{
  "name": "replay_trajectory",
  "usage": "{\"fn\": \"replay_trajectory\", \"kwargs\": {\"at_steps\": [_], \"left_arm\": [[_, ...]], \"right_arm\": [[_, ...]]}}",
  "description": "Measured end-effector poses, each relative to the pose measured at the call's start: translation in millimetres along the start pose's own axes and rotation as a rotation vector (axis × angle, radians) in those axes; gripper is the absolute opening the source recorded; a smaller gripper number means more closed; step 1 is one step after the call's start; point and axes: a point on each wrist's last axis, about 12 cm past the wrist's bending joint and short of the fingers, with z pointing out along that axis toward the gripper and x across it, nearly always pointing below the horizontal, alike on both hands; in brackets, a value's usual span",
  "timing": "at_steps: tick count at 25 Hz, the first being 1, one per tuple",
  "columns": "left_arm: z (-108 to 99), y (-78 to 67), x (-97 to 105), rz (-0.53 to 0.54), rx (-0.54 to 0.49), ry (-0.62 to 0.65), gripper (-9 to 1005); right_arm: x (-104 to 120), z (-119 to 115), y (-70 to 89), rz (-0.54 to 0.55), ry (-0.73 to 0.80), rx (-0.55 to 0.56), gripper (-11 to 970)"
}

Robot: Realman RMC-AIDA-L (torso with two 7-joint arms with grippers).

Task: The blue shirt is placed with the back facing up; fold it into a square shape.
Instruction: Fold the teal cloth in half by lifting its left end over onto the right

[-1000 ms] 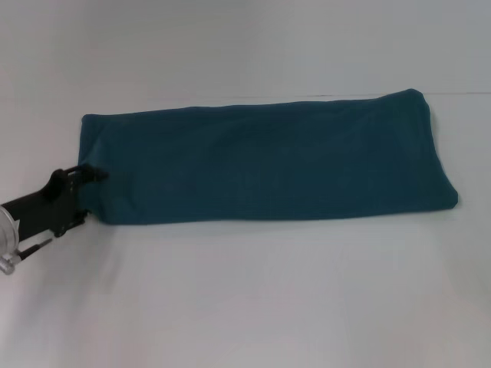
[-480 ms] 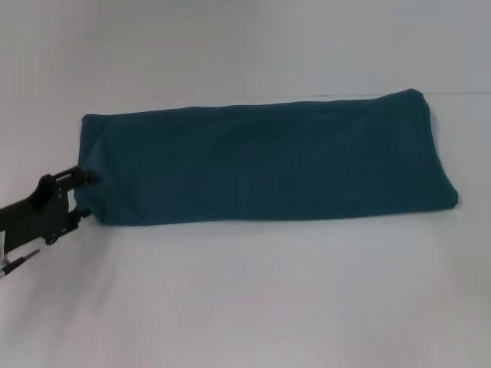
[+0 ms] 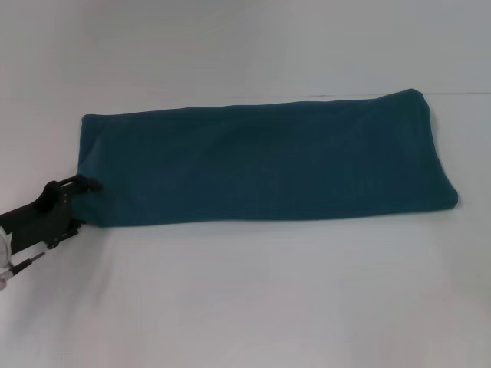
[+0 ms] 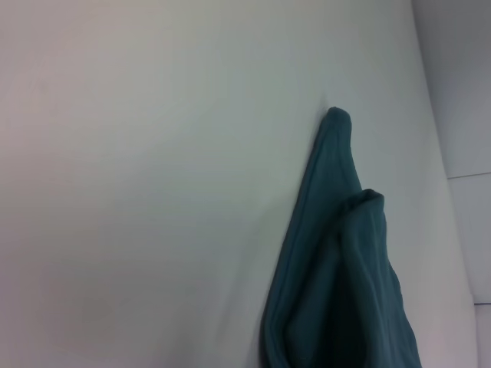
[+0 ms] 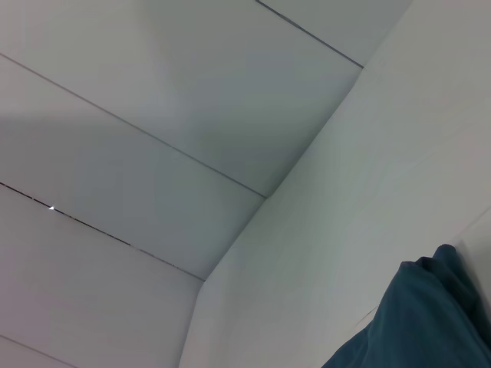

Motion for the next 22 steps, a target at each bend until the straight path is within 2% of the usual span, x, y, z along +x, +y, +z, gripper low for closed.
{"fn": "replay_trajectory", "kwargs": {"at_steps": [11,22], "left_arm": [[13.9,-11.8,-2.9,0.033,-0.007,-0.015,631],[11.8,-8.6,-0.5,0.029,-0.002,-0.010,611]], "right_arm": [[0.1,-0.2,-1.0,0.006,-0.005,-0.001,947],[-0.1,-1.1,-1.3,0.008,-0.007,0.001,947]]}}
